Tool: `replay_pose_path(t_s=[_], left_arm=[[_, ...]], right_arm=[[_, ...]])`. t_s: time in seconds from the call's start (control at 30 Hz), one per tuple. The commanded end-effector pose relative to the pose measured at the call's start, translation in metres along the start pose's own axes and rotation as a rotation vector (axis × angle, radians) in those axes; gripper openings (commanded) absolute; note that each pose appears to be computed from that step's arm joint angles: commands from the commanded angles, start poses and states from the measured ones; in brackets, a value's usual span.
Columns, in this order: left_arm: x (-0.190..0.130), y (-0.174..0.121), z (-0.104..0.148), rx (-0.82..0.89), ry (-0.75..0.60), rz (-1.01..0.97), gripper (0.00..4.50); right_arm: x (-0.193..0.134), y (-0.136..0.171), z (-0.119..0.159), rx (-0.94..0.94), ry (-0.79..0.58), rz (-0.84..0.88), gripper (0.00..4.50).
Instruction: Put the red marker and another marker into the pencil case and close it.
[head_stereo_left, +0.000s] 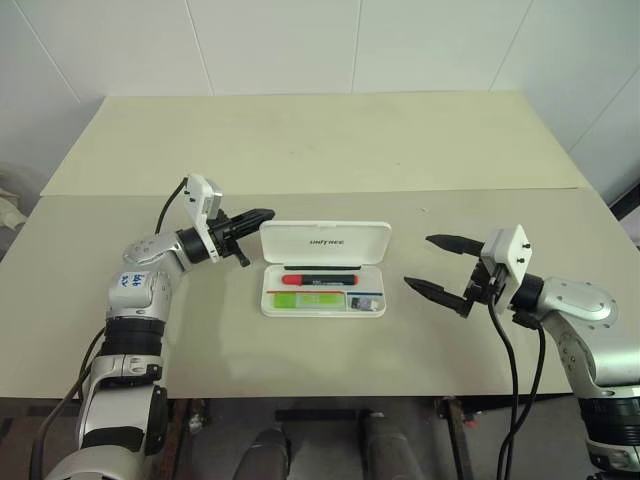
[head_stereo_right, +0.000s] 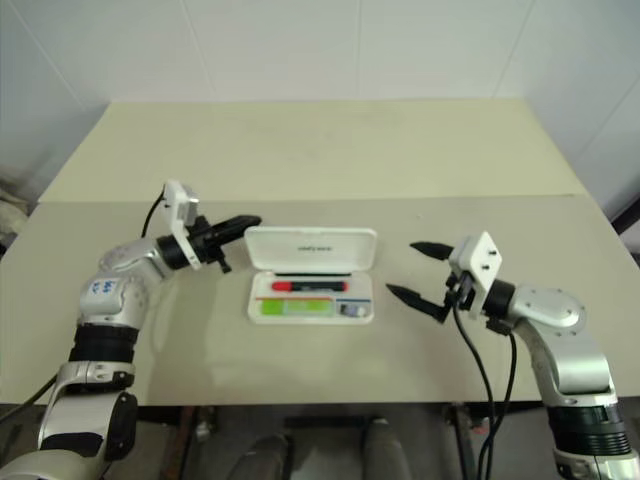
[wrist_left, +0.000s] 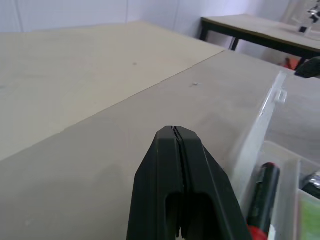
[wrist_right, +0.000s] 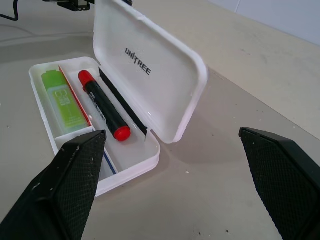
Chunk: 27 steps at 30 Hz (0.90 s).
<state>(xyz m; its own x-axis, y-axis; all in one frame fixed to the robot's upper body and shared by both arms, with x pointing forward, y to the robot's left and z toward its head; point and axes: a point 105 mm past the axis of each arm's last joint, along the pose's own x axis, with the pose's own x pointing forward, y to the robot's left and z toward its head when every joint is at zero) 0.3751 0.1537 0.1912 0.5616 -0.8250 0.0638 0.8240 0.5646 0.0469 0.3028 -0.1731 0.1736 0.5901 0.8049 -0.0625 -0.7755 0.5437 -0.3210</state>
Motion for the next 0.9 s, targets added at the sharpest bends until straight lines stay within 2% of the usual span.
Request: replay_pose_path(t_s=[0.03,0.4,0.67,0.9], left_arm=[[-0.004,-0.007,0.009,0.060,-0.003,-0.051,0.03],[-0.008,-0.038,-0.014,0.212,0.169,-0.280,0.03],[-0.010,-0.066,-0.036,0.195,0.259,-0.419,0.03],[-0.015,-0.073,-0.058,0.158,0.358,-0.446,0.03]], right_arm=[[-0.002,0.000,0.014,-0.038,-0.046,-0.016,4.50],[-0.001,0.000,0.014,-0.036,-0.045,-0.020,4.50],[-0.001,0.001,0.013,-0.032,-0.047,-0.029,4.50],[-0.001,0.003,0.013,-0.029,-0.054,-0.048,4.50]])
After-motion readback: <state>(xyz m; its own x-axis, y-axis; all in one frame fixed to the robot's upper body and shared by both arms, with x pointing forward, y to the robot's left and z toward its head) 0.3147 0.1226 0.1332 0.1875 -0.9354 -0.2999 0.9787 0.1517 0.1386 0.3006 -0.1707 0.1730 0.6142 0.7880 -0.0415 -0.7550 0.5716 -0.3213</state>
